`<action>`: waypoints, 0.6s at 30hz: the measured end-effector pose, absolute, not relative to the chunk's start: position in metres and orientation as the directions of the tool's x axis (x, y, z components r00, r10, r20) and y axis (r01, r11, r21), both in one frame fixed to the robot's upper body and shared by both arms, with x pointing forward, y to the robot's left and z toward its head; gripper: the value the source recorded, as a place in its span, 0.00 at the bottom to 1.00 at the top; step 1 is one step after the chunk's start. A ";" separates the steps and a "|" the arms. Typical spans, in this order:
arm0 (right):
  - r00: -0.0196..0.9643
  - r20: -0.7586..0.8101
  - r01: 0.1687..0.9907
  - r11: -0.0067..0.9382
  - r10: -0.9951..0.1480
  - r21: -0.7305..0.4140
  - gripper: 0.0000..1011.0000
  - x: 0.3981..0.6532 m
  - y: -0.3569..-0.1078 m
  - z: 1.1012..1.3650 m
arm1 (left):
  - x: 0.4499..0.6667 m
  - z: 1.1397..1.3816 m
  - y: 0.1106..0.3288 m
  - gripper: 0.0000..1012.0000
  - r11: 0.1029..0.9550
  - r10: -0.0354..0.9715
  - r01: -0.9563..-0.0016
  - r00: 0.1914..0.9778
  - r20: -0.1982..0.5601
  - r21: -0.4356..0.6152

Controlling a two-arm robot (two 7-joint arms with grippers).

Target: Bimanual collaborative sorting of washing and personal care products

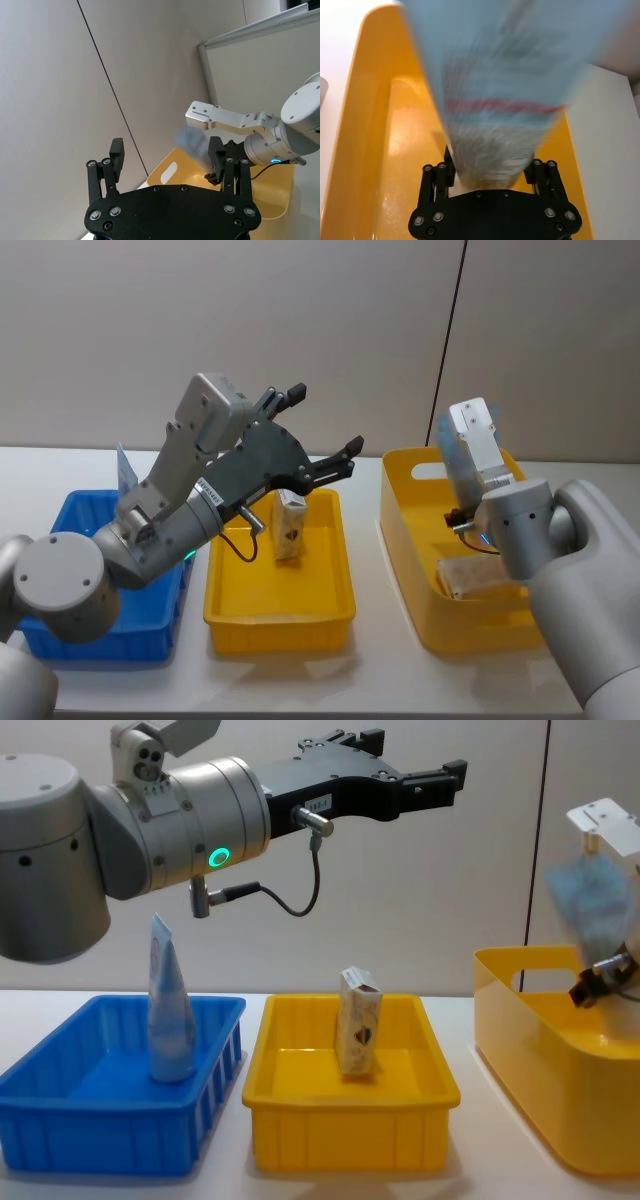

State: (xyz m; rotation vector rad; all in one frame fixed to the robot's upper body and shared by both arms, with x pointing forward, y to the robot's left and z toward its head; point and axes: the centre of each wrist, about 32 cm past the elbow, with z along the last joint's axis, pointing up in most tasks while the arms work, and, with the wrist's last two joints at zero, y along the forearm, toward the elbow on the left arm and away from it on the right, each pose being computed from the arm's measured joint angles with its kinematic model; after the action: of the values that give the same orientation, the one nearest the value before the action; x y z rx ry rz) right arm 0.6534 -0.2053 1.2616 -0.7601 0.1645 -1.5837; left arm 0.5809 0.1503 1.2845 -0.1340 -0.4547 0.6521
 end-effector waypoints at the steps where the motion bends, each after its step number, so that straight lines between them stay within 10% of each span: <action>1: 0.029 0.372 0.829 -0.186 -0.928 -0.527 0.74 0.654 -0.206 1.262 | 0.581 1.284 0.150 0.99 0.790 0.613 -0.555 0.701 0.366 -0.260; 10: 0.029 0.382 0.817 -0.199 -0.924 -0.542 0.98 0.658 -0.207 1.263 | 0.581 1.285 0.150 0.99 0.790 0.613 -0.555 0.701 0.366 -0.260; 18: 0.028 0.383 0.820 -0.198 -0.923 -0.537 0.99 0.656 -0.208 1.266 | 0.581 1.285 0.150 0.99 0.790 0.613 -0.555 0.701 0.366 -0.260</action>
State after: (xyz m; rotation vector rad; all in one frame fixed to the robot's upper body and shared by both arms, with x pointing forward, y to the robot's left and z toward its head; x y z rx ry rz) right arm 0.6564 -0.2076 1.2663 -0.7890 0.1720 -1.5878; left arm 0.5809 0.1502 1.2845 -0.1340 -0.4547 0.6521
